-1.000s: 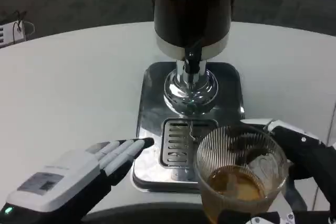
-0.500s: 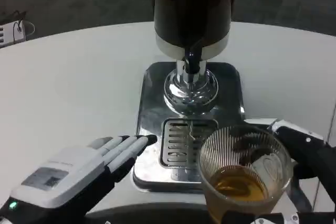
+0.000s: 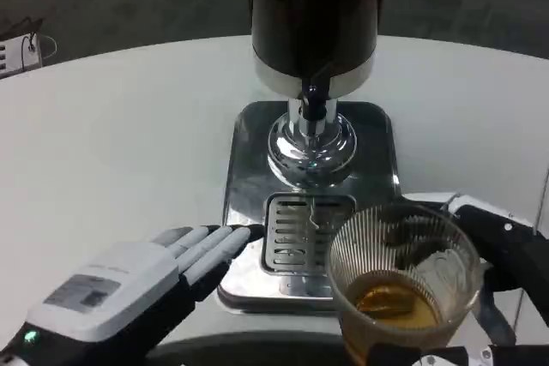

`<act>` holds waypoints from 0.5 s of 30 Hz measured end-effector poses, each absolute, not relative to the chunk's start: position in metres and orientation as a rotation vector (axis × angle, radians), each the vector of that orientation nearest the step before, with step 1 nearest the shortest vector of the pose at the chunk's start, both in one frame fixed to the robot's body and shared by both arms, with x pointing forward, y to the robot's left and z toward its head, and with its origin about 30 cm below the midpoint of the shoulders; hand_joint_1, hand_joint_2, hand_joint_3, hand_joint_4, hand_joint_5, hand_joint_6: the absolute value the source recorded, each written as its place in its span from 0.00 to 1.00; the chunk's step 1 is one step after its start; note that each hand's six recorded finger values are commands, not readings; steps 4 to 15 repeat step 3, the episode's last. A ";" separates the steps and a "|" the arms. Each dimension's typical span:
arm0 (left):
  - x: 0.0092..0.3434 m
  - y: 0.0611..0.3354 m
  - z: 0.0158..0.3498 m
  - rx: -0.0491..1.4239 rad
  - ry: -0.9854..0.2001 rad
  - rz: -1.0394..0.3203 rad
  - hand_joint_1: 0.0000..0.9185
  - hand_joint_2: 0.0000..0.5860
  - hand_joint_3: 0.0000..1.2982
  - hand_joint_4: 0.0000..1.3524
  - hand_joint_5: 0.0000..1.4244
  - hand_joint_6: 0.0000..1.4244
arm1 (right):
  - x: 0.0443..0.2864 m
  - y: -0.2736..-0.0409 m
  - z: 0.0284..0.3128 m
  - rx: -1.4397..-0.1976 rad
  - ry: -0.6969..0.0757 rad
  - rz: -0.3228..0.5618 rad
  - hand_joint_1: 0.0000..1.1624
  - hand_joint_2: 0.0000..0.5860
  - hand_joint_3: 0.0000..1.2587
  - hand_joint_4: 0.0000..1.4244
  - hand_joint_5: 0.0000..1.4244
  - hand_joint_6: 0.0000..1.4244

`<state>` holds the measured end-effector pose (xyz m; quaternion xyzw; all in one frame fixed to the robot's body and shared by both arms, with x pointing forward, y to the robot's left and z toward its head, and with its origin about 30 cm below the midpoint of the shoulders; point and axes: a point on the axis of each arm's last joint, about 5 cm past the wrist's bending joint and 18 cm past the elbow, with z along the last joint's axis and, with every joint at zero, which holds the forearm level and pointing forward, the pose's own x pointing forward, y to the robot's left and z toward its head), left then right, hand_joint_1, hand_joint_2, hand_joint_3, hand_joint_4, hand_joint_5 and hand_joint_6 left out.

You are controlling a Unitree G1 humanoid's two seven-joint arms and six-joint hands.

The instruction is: Grasp the cup under the faucet to collect the drink, then remove the cup.

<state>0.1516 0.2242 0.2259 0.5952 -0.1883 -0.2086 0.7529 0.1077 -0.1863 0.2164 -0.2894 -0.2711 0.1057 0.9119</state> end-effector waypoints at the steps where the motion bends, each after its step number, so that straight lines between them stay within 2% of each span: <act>1: 0.152 0.224 0.226 1.299 -0.411 -0.457 0.00 0.10 0.00 0.00 0.00 0.00 | 0.108 -0.186 0.217 -0.597 -0.560 0.218 0.76 0.44 0.80 0.82 0.92 0.99; 15: 0.152 0.224 0.226 1.298 -0.411 -0.458 0.00 0.10 0.00 0.00 0.00 0.00 | 0.108 -0.186 0.217 -0.597 -0.562 0.218 0.77 0.44 0.80 0.82 0.93 0.99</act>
